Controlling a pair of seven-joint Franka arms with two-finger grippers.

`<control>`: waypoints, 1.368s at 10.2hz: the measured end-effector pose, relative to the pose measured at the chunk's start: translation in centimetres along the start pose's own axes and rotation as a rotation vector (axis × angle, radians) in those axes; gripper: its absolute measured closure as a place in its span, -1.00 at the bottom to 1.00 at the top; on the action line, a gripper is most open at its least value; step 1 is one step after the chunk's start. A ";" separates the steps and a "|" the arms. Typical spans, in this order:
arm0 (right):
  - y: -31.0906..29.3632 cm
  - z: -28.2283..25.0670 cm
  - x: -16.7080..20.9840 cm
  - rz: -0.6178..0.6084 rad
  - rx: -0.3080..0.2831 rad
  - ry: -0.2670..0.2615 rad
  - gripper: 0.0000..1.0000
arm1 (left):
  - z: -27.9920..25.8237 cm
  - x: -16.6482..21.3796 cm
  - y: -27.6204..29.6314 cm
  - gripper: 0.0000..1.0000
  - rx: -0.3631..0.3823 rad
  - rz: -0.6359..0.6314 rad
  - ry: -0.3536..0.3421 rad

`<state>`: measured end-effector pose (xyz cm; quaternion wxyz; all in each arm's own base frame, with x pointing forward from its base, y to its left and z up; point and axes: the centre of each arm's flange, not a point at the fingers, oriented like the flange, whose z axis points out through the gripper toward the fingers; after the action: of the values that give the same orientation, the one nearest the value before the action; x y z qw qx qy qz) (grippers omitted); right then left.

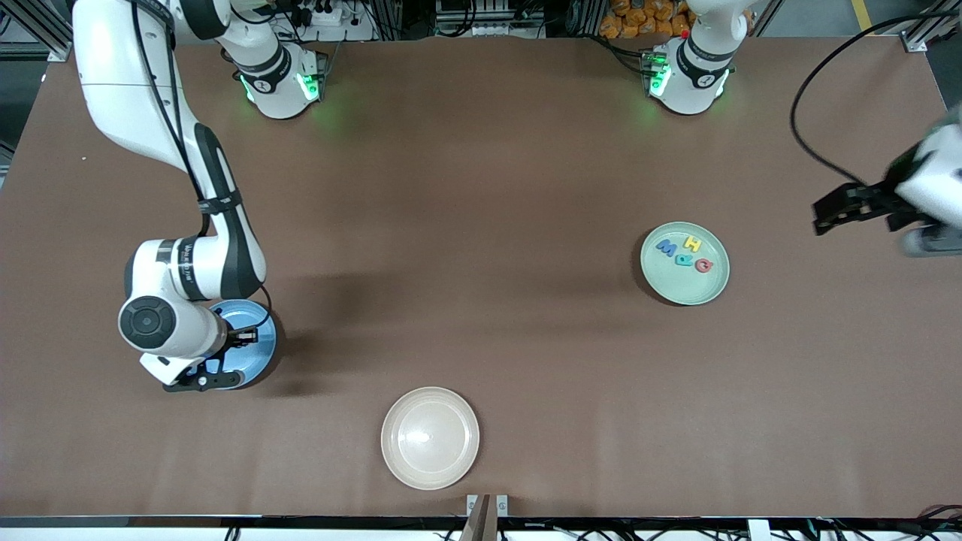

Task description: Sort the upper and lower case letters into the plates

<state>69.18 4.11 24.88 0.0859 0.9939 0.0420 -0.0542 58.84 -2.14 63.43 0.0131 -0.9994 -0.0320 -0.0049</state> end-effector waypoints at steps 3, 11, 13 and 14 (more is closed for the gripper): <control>0.8 -2.3 0.1 0.021 0.018 0.038 -0.59 | -1.5 -1.1 -0.5 -1.00 -0.006 0.022 0.010; 4.8 -14.2 -13.2 -0.045 0.143 0.102 -1.00 | -1.3 -3.4 1.4 -1.00 0.009 0.053 -0.008; 5.5 -16.4 -15.6 -0.060 0.150 0.135 -1.00 | -1.3 -3.9 1.4 -1.00 0.010 0.053 -0.011; 6.2 -18.0 -15.7 -0.056 0.147 0.168 -1.00 | -1.3 -3.9 1.4 -1.00 0.011 0.052 -0.012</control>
<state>56.03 0.00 45.37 0.0075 0.9970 0.0726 0.0240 55.00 -3.78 64.63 0.0184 -0.9998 -0.0060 0.0014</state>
